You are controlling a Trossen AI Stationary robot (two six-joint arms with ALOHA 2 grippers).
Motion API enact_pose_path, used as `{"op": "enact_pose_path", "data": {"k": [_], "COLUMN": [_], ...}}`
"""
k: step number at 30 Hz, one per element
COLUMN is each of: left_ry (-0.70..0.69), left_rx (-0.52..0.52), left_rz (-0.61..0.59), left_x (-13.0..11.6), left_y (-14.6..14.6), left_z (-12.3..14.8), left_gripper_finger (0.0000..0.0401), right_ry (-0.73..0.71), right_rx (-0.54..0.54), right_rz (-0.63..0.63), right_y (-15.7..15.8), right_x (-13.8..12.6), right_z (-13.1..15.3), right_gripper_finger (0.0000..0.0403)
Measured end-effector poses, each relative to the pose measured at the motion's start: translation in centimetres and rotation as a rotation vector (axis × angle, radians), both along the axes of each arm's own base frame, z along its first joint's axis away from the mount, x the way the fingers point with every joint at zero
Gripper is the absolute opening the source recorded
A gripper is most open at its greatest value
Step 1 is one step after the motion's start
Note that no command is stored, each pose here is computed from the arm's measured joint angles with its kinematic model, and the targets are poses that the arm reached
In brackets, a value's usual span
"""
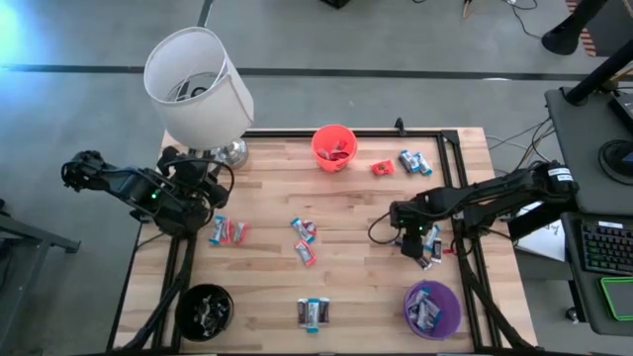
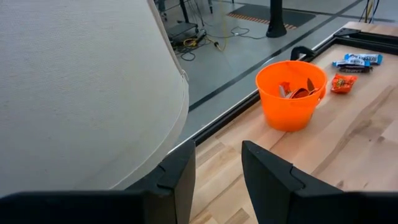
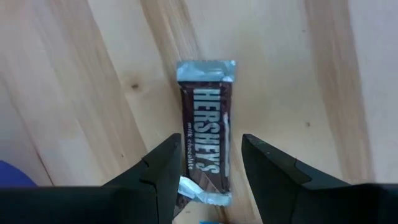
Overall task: Organize candy in baskets
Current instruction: Put the brown chocolate into the black bucket
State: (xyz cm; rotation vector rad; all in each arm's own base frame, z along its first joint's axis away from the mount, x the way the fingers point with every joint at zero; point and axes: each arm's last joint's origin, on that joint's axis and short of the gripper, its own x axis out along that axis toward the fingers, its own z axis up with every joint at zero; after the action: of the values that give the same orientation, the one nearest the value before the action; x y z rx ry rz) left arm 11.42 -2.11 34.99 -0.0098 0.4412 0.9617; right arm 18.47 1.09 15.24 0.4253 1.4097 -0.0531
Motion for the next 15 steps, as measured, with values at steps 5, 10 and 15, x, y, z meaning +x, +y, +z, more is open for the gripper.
{"op": "enact_pose_path", "data": {"k": [5,10,15], "left_ry": [0.001,0.015,0.019], "left_rx": [0.001,0.010,0.012], "left_rz": [0.000,-0.007,-0.009], "left_x": [0.0,0.0,0.0], "left_y": [0.0,0.0,0.0], "left_z": [0.0,0.0,0.0], "left_gripper_finger": [0.0113,0.0113,0.0113], "right_ry": [0.021,0.017,0.022], "right_rx": [0.009,0.010,0.018], "right_rz": [-0.038,-0.039,-0.064], "right_y": [0.0,0.0,0.0], "right_x": [-0.5,-0.7,-0.8], "right_z": [-0.7,-1.2,-1.4], "right_gripper_finger": [0.0160,0.0160,0.0160]}}
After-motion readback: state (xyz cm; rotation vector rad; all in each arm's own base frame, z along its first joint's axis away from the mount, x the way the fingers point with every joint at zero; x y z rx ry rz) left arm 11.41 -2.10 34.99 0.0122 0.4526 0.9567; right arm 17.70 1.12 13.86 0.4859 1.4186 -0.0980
